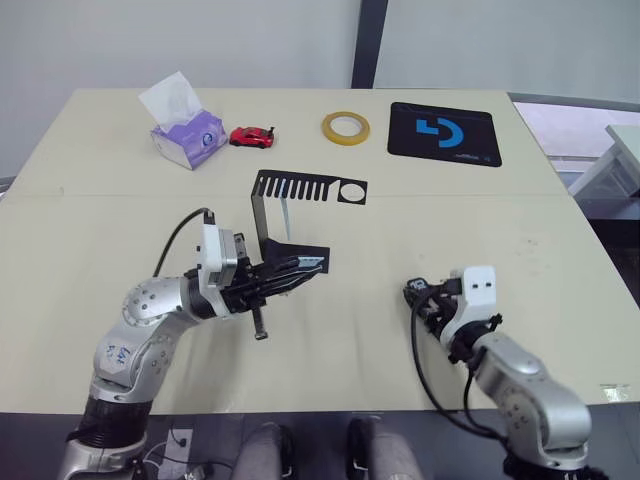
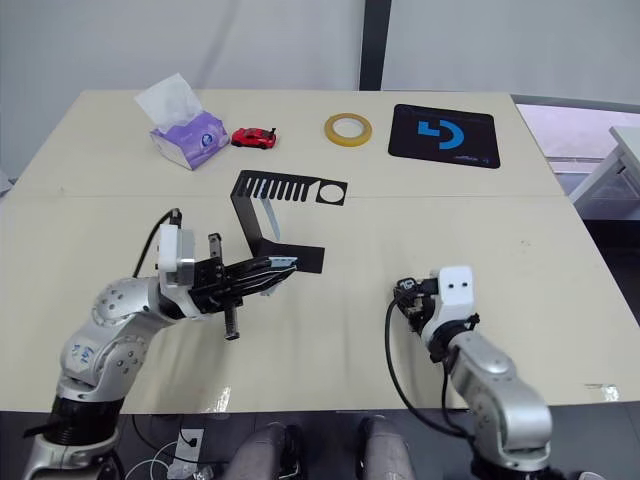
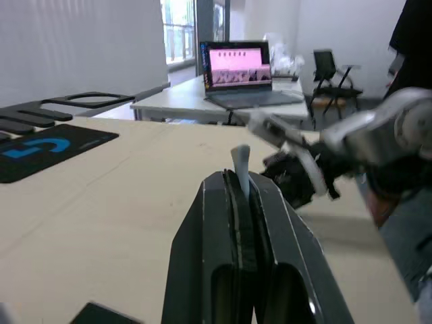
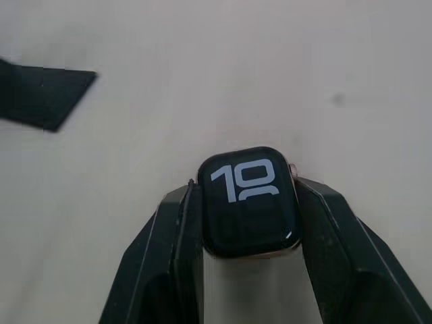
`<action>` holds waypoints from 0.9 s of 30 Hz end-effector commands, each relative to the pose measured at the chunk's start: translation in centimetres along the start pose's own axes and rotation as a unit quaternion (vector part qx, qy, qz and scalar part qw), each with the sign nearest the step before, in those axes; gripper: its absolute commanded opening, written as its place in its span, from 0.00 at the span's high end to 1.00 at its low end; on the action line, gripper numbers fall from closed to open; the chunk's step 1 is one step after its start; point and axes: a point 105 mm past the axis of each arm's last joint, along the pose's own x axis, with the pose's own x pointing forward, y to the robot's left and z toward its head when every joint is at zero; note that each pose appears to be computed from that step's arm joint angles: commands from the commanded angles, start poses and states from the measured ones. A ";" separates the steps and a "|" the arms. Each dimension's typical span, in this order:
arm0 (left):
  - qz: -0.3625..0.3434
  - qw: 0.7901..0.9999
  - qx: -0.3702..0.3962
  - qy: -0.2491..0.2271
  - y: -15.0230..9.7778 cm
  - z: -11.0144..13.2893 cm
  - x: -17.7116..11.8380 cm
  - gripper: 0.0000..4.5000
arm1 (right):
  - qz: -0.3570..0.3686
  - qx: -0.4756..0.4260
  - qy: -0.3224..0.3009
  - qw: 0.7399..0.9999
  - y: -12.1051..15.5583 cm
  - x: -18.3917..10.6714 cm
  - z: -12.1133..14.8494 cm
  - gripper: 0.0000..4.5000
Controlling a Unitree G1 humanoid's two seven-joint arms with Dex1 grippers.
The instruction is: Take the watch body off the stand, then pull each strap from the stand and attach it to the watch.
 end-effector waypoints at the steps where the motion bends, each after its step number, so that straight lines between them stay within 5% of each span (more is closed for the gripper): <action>1: -0.024 0.995 0.095 0.024 0.2 0.3 -0.8 1.00 | 0.153 0.026 0.055 0.986 3.1 -1.7 1.1 0.65; 8: -0.096 0.971 0.210 0.061 -0.9 0.0 -1.1 1.00 | 0.344 0.104 0.151 0.921 6.7 -4.0 1.8 0.65; 27: -0.150 0.959 0.228 0.077 -4.0 -0.4 1.4 1.00 | 0.359 0.158 0.190 0.900 9.0 -2.4 1.9 0.65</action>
